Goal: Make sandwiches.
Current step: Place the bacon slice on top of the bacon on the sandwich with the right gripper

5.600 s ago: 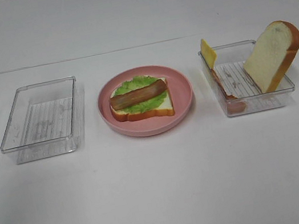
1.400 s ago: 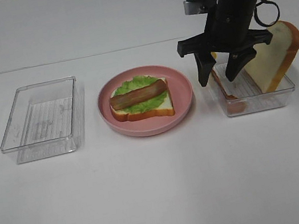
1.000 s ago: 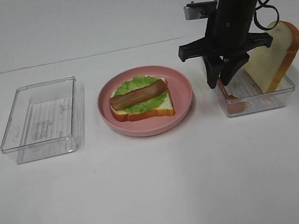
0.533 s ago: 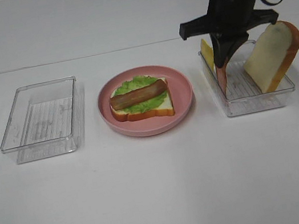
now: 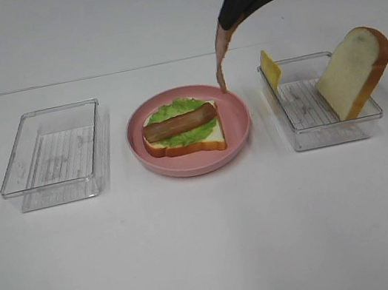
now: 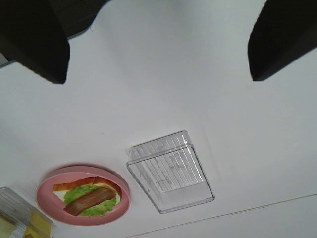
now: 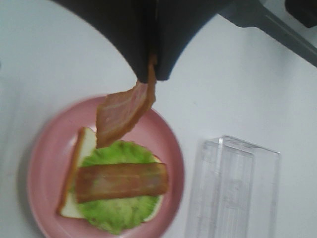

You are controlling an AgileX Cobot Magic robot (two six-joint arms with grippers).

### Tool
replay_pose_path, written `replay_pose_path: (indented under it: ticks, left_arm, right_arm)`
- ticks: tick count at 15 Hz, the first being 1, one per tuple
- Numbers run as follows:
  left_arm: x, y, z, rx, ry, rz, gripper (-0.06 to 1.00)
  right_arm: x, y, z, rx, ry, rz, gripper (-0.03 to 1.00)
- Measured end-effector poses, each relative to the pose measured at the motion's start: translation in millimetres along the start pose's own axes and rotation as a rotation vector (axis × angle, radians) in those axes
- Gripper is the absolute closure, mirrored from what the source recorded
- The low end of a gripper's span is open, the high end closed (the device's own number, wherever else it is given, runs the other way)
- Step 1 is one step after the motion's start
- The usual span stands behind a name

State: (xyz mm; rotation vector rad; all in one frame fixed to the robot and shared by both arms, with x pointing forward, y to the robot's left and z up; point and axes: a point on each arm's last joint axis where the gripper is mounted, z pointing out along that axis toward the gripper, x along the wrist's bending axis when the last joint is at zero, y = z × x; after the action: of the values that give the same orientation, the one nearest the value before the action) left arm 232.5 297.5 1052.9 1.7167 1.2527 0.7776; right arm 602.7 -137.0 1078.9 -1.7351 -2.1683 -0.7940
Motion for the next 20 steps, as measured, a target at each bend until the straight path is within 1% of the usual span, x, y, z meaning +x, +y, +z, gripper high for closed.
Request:
replay_pose_path:
  ticks: [1, 3, 8, 9, 10, 11, 12, 13, 15, 16, 18, 19, 20]
  left_arm:
    - [0, 0, 0, 0.0, 0.0, 0.0, 0.03]
    - [0, 0, 0, 0.0, 0.0, 0.0, 0.03]
    - [0, 0, 0, 0.0, 0.0, 0.0, 0.03]
    - [0, 0, 0, 0.0, 0.0, 0.0, 0.03]
    - [0, 0, 0, 0.0, 0.0, 0.0, 0.03]
    - [0, 0, 0, 0.0, 0.0, 0.0, 0.03]
    - [0, 0, 0, 0.0, 0.0, 0.0, 0.03]
    - [0, 0, 0, 0.0, 0.0, 0.0, 0.03]
    - [0, 0, 0, 0.0, 0.0, 0.0, 0.03]
    - [0, 0, 0, 0.0, 0.0, 0.0, 0.03]
    - [0, 0, 0, 0.0, 0.0, 0.0, 0.03]
    - [0, 0, 0, 0.0, 0.0, 0.0, 0.03]
    - [0, 0, 0, 0.0, 0.0, 0.0, 0.03]
  right_arm:
    - [2, 2, 3, -0.013, 0.03, 0.0, 0.97]
    - [4, 12, 25, -0.044, 0.125, 0.034, 0.97]
    - [-6, 29, 95, -0.081, 0.279, 0.145, 0.97]
    - [-7, 30, 103, -0.08, 0.292, 0.155, 0.97]
    - [-8, 31, 116, -0.084, 0.327, 0.18, 0.97]
    - [-9, 31, 138, -0.077, 0.401, 0.222, 0.97]
    - [-10, 32, 147, -0.079, 0.436, 0.233, 0.97]
    - [-12, 32, 153, -0.081, 0.454, 0.234, 0.97]
    - [-15, 31, 157, -0.08, 0.441, 0.225, 0.97]
    - [-19, 30, 159, -0.074, 0.393, 0.197, 0.97]
    - [-29, 27, 160, -0.038, 0.308, 0.202, 0.97]
    - [-32, 26, 160, -0.028, 0.285, 0.206, 0.97]
    - [-37, 25, 160, -0.016, 0.242, 0.208, 0.97]
